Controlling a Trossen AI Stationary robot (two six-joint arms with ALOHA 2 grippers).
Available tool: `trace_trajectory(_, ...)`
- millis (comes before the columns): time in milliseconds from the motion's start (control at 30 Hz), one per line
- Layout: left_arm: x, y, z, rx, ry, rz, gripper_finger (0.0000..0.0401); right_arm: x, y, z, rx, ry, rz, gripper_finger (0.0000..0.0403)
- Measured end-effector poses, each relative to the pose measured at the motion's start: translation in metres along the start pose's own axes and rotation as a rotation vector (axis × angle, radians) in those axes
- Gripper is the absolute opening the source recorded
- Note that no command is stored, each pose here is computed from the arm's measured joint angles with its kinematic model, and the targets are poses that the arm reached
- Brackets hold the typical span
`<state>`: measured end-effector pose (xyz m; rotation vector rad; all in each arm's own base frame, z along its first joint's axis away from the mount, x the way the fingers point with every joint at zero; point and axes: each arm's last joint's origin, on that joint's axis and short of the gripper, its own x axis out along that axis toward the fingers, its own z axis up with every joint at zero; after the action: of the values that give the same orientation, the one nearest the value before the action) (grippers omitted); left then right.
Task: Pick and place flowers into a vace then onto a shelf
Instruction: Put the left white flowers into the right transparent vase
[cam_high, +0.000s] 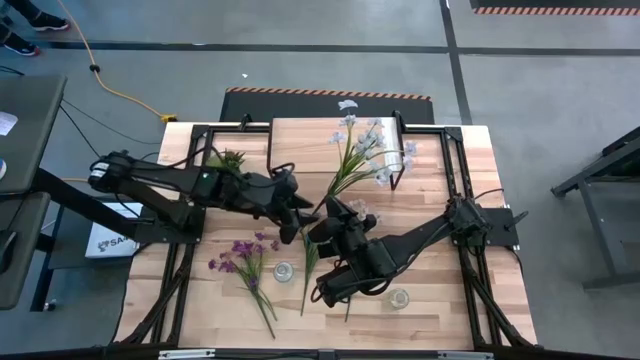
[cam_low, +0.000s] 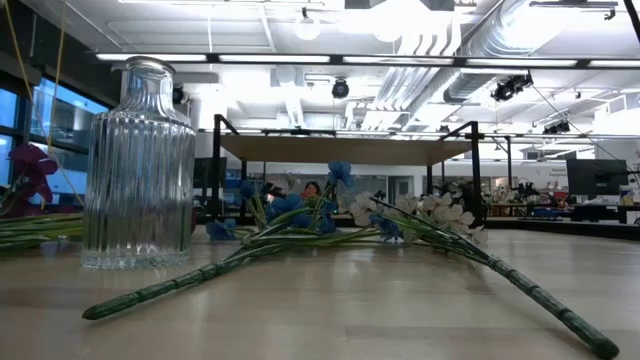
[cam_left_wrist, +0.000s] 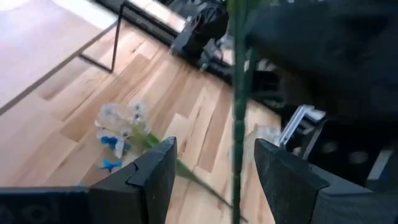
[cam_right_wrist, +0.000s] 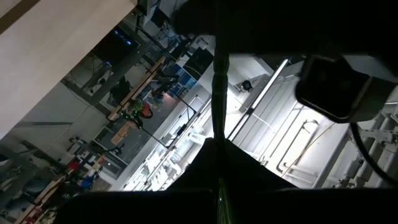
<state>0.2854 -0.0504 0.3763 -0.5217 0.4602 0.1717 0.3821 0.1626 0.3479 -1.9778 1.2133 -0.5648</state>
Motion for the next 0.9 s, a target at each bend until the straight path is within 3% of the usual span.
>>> trace_trajectory(233,0.0072,0.0002,-0.0029,0.010,0.018,0.008,0.0232,0.0000,0.0001,0.0001,0.002,0.000,0.000,0.0000)
trace_trajectory(900,0.0012,-0.0029,0.0019,0.032,-0.007,-0.045,0.0042,0.0000,0.0004,0.0006,0.003,-0.002,0.001,0.0000)
